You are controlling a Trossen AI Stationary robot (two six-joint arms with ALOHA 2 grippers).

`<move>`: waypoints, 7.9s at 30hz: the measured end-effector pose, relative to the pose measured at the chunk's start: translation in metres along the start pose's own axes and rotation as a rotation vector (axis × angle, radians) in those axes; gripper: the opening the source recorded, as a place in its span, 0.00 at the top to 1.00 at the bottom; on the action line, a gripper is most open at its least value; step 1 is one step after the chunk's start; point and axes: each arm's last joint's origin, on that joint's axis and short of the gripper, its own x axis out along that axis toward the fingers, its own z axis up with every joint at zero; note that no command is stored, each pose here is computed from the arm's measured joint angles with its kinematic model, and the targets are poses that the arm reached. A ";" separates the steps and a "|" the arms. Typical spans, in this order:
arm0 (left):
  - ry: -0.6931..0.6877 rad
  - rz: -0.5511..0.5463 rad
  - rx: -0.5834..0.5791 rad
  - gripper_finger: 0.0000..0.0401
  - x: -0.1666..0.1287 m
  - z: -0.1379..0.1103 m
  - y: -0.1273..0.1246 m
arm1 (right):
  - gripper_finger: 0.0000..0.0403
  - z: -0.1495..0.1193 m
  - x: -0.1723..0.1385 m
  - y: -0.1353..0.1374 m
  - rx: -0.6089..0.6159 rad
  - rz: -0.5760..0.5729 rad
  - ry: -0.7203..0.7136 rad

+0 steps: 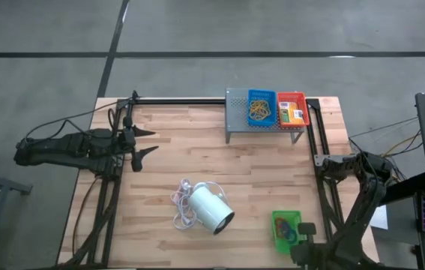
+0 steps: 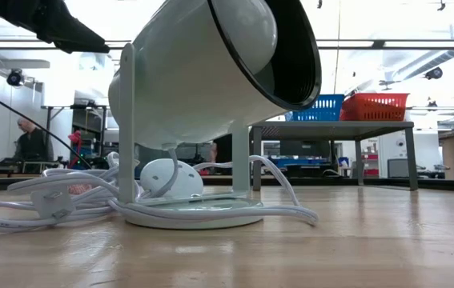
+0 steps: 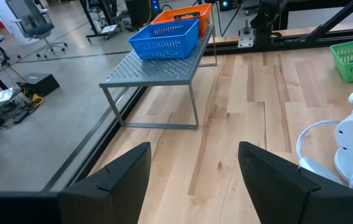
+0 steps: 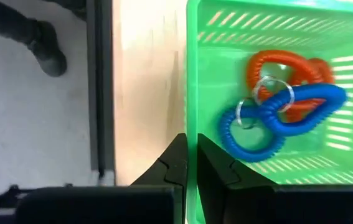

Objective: Pick & Place Office Desk Supplies
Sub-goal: Put the green bin with the sorted spring keychains on the shelf, then return to Home Position

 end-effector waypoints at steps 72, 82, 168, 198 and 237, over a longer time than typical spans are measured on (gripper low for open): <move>0.006 -0.001 0.002 0.39 0.000 -0.001 0.000 | 0.97 0.172 -0.162 -0.311 -0.152 -0.363 -0.095; 0.006 -0.001 0.002 0.39 0.000 -0.001 0.000 | 0.97 0.234 -0.160 -0.357 -0.179 -0.426 -0.077; 0.006 0.000 0.002 0.39 0.000 -0.001 0.000 | 0.97 0.227 -0.073 -0.401 -0.055 -0.321 0.028; 0.006 0.000 0.002 0.39 0.000 -0.001 0.000 | 0.59 0.227 -0.110 -0.389 0.105 -0.186 -0.267; 0.006 0.000 0.002 0.39 0.000 -0.001 0.000 | 0.55 0.147 -0.204 -0.301 0.147 -0.261 -1.029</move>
